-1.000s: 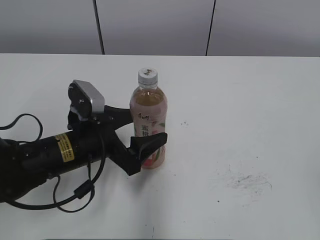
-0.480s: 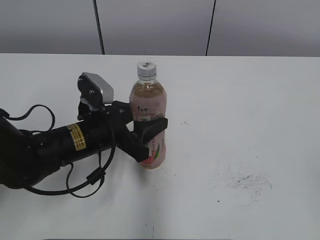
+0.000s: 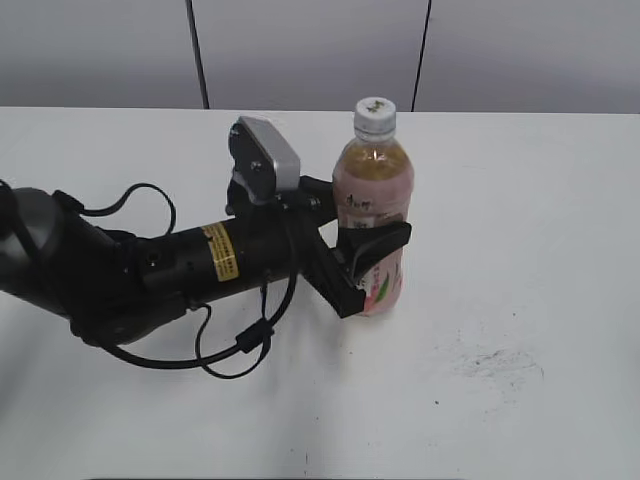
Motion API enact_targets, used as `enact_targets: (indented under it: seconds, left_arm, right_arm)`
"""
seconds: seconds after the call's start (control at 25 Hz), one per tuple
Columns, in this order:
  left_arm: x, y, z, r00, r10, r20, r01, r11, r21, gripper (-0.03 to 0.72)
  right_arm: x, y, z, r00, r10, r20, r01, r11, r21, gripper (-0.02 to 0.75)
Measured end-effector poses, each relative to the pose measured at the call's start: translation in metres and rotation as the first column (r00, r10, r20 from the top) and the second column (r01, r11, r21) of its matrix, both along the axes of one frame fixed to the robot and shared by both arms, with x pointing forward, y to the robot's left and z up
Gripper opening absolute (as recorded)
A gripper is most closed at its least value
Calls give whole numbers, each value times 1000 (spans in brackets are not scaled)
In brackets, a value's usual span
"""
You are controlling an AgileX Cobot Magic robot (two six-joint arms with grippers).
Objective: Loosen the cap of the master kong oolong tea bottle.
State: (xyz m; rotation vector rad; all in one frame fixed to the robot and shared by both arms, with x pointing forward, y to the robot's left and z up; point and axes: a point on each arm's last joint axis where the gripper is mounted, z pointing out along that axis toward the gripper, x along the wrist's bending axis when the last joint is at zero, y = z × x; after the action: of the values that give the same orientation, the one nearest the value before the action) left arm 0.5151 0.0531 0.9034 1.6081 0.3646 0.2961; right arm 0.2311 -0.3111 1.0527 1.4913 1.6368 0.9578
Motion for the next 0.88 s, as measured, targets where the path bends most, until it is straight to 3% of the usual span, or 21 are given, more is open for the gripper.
enact_targets:
  seconds: [0.2, 0.88]
  left_arm:
    - [-3, -2, -28, 998, -21, -54, 23, 999, 41, 389]
    - [-3, -2, -28, 998, -19, -55, 21, 999, 33, 389]
  right_arm:
    - [0, 0, 0, 1000, 0, 0, 0, 1000, 0, 501]
    - [0, 0, 0, 1000, 0, 0, 0, 1000, 0, 501]
